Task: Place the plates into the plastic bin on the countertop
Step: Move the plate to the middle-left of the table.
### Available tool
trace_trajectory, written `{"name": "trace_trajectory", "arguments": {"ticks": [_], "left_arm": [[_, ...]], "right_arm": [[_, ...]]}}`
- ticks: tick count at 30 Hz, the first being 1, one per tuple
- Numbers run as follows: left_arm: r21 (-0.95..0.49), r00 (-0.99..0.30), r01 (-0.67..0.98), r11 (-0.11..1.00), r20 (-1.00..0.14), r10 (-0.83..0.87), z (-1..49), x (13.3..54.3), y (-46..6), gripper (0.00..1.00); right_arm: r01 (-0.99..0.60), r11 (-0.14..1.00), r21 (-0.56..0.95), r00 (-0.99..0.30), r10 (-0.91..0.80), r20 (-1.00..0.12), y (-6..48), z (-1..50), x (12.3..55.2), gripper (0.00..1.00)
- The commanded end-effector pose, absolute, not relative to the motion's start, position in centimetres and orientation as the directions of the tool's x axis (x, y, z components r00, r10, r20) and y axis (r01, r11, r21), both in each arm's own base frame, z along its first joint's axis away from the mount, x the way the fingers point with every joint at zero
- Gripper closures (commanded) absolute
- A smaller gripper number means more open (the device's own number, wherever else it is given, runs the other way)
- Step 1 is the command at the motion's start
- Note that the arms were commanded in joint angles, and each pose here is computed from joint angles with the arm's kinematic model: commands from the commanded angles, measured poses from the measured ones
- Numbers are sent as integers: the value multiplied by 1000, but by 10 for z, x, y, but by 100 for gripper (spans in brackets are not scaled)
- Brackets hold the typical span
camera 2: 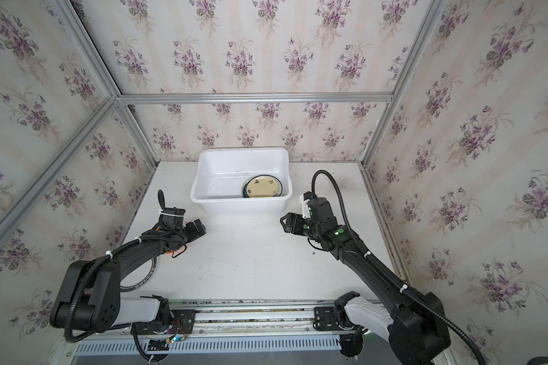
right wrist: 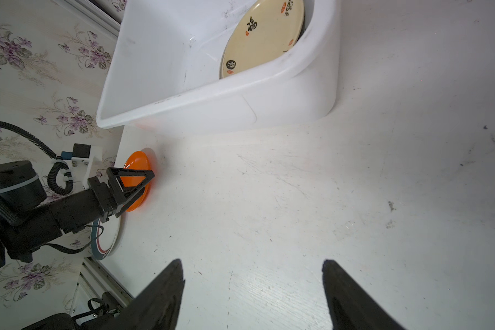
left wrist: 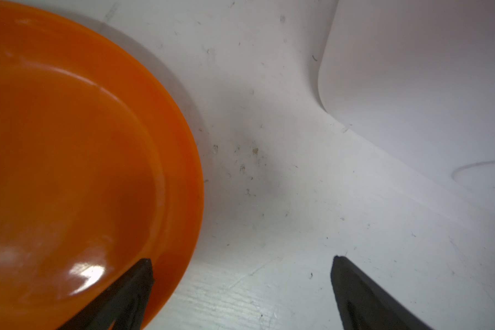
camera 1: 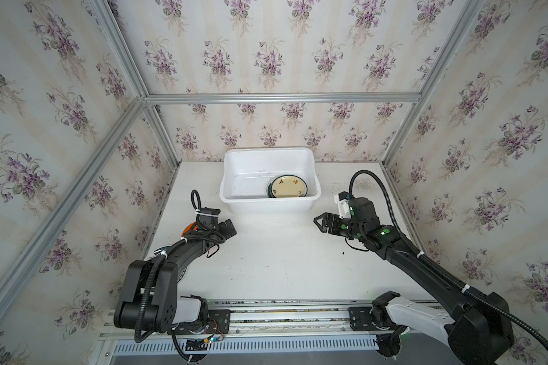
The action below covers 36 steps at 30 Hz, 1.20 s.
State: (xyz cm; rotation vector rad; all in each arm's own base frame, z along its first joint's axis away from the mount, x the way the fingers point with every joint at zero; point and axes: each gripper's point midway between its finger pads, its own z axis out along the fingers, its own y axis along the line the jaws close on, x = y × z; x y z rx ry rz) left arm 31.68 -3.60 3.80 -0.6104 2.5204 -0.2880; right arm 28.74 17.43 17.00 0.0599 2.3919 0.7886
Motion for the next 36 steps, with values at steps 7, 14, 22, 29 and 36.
{"name": "trace_trajectory", "arguments": {"ticks": [7,14,22,29,36], "left_arm": [[-390,-795,-300,871,-402,-454,35,310,-65,1],[-413,-819,-252,875,-391,-420,34,296,-88,1],[-455,-847,-144,879,-403,-347,46,285,-131,1],[-446,-802,-139,884,-473,-365,68,285,-122,1],[-375,-723,-289,881,-517,-458,81,290,-63,1]], "right_arm": [[-145,831,537,-803,217,-554,173,168,292,21],[-137,835,533,-808,217,-548,172,164,292,21],[-135,835,534,-809,218,-546,172,163,292,21],[-144,834,533,-799,220,-560,170,171,290,21],[-151,834,531,-795,217,-566,169,174,287,21]]}}
